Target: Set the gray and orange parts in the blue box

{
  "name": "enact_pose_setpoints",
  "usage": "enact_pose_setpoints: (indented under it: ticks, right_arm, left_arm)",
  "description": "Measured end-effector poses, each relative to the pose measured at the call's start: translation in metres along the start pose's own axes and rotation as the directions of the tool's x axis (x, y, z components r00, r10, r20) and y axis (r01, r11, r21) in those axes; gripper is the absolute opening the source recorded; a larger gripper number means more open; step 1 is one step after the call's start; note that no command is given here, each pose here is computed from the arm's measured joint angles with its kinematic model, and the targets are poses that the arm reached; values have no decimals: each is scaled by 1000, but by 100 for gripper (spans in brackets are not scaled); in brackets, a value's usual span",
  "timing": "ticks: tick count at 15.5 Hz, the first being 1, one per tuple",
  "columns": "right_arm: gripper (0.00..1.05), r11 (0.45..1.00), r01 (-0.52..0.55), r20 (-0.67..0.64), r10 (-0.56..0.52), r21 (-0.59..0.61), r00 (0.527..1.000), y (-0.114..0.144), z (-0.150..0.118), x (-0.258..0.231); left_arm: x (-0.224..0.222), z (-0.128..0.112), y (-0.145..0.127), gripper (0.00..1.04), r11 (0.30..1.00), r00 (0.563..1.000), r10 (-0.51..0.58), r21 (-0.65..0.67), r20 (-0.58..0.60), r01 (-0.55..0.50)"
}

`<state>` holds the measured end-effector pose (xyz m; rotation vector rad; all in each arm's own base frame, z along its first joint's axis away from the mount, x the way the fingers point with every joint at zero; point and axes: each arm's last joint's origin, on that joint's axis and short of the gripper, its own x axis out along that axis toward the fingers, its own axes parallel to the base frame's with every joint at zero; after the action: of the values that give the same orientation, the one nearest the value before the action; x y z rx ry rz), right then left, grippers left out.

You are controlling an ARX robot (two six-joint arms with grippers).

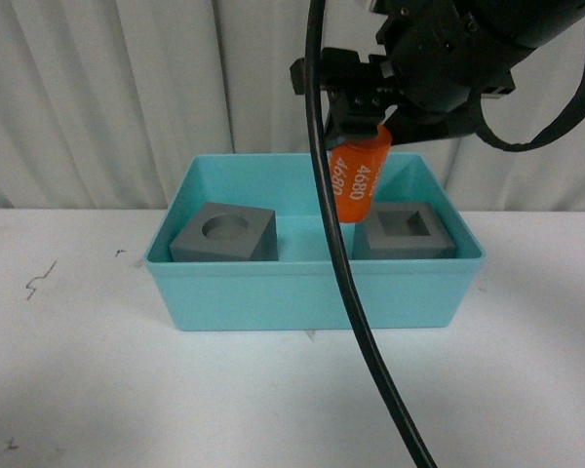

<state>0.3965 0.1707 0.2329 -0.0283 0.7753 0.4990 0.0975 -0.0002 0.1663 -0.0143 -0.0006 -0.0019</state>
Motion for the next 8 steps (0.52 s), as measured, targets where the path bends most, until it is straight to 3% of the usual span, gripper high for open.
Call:
enact_pose_setpoints:
  ticks: [8]
  right_arm:
    - [48,998,26,-6,-25,52,1000,-37,13,46]
  left_arm:
    - [0,0,0,98,1000,1000,0,0,0,0]
